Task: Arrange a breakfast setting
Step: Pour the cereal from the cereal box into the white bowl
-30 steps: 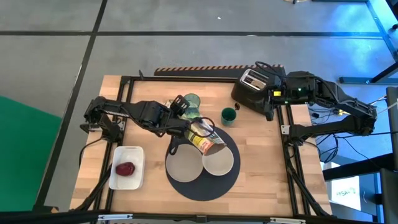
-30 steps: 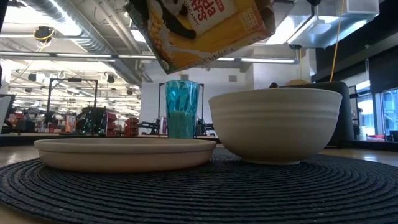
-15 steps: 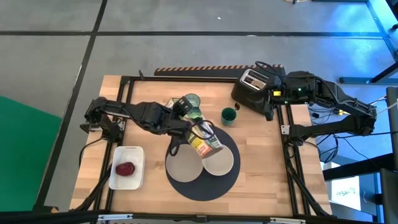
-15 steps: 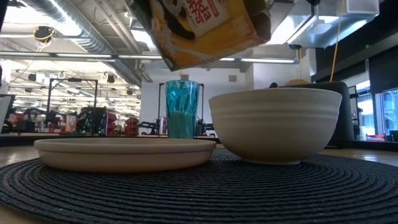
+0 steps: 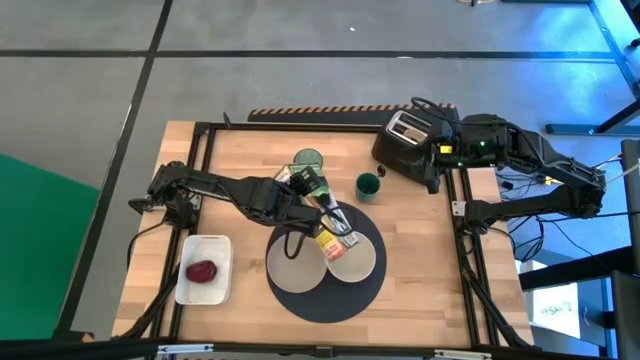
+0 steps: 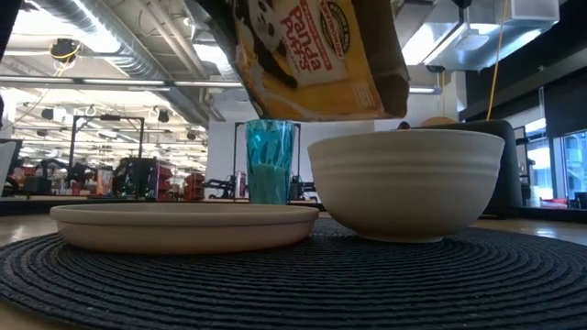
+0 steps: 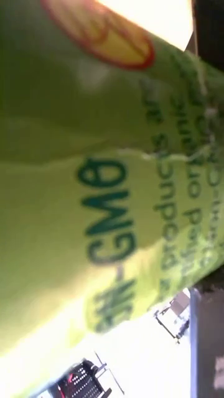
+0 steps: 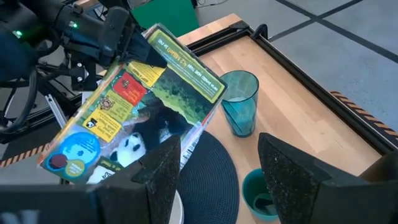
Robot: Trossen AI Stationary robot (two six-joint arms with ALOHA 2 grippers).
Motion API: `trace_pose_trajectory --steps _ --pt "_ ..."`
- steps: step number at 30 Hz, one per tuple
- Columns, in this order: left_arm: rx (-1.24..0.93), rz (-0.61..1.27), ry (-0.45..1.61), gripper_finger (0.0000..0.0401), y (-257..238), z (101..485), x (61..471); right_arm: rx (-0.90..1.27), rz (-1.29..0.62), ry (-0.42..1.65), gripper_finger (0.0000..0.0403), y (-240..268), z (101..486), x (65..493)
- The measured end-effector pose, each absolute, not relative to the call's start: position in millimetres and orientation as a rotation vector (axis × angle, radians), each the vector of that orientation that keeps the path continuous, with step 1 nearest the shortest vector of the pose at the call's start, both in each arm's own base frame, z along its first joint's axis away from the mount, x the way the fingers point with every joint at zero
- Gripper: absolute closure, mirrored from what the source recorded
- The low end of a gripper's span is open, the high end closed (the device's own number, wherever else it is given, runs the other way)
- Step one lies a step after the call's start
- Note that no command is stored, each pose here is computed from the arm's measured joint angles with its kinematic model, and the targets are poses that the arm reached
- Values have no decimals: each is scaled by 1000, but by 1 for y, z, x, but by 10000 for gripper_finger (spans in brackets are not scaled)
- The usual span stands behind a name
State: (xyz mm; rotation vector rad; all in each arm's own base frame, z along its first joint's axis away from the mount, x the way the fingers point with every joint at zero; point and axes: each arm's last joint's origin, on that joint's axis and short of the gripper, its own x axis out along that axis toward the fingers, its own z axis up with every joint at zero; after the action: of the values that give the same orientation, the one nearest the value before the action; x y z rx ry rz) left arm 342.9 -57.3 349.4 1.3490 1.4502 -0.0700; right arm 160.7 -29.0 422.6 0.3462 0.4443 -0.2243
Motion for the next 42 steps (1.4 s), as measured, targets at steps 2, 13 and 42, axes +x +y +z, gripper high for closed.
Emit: trace_pose_trajectory --steps 2,13,42 --pt "1355 -73 1450 218 -58 349 343 346 -224 445 196 -29 423 161" --pt "1419 -70 1431 218 -72 350 340 346 -223 445 196 -29 423 161" --pt "1563 -22 1455 218 -70 352 340 348 -213 447 196 -29 423 161"
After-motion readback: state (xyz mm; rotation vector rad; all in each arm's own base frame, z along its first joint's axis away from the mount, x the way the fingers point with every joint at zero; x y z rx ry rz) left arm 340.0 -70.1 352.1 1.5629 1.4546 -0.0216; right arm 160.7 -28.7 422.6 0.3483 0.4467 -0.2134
